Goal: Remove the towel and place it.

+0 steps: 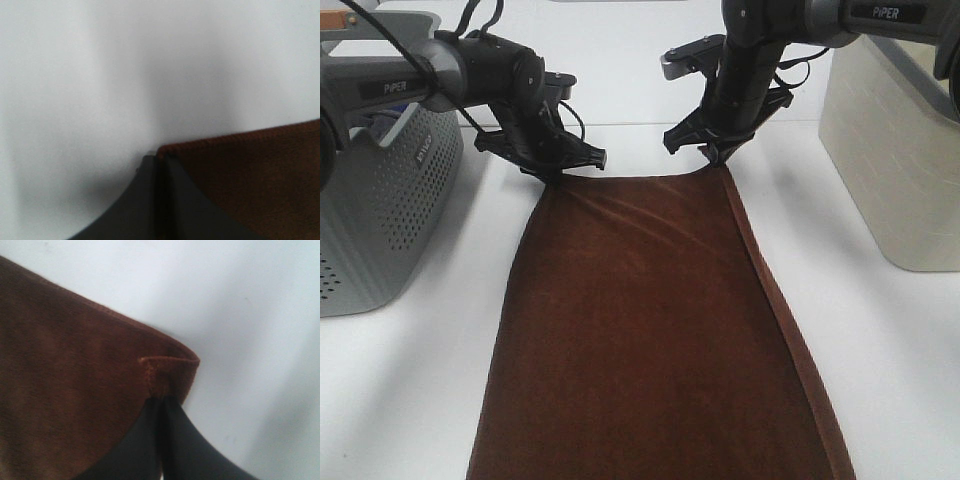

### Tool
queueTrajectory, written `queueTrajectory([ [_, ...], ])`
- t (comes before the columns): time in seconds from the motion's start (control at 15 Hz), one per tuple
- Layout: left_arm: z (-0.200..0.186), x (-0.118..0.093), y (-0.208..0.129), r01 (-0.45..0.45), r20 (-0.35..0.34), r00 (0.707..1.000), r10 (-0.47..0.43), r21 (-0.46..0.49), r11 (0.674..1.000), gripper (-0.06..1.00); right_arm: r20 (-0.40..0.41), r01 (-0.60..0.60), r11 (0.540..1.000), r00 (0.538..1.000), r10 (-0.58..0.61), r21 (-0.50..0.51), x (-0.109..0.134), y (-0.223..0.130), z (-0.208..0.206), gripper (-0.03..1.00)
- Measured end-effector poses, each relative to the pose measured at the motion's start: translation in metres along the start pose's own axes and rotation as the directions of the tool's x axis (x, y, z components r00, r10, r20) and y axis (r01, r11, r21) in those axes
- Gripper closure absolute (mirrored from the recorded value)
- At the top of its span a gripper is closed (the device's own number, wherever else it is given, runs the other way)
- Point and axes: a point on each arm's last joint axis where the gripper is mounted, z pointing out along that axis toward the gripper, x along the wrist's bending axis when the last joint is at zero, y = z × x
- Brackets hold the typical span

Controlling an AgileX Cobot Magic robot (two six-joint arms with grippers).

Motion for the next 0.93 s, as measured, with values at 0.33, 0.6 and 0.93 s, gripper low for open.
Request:
queueTrajectory([
  [0.33, -0.016, 0.002, 0.028, -0.070, -0.029, 0.997, 0.066, -0.193, 0.979, 0.93, 0.157, 0.048, 0.986, 0.987, -0.023, -0.157, -0.014, 0.015, -0.002, 0.97],
  [0.6, -0.023, 0.018, 0.050, -0.011, 0.014, 1.000, 0.018, -0.374, 0.927, 0.93, 0.222, 0.029, 0.959, 0.974, 0.036, -0.281, -0.047, 0.020, -0.002, 0.97],
  [0.93, -0.030, 0.024, 0.071, -0.033, 0.048, 0.996, 0.077, -0.602, 0.798, 0.93, 0.231, 0.081, 0.874, 0.972, 0.037, -0.479, -0.067, 0.033, -0.002, 0.97],
])
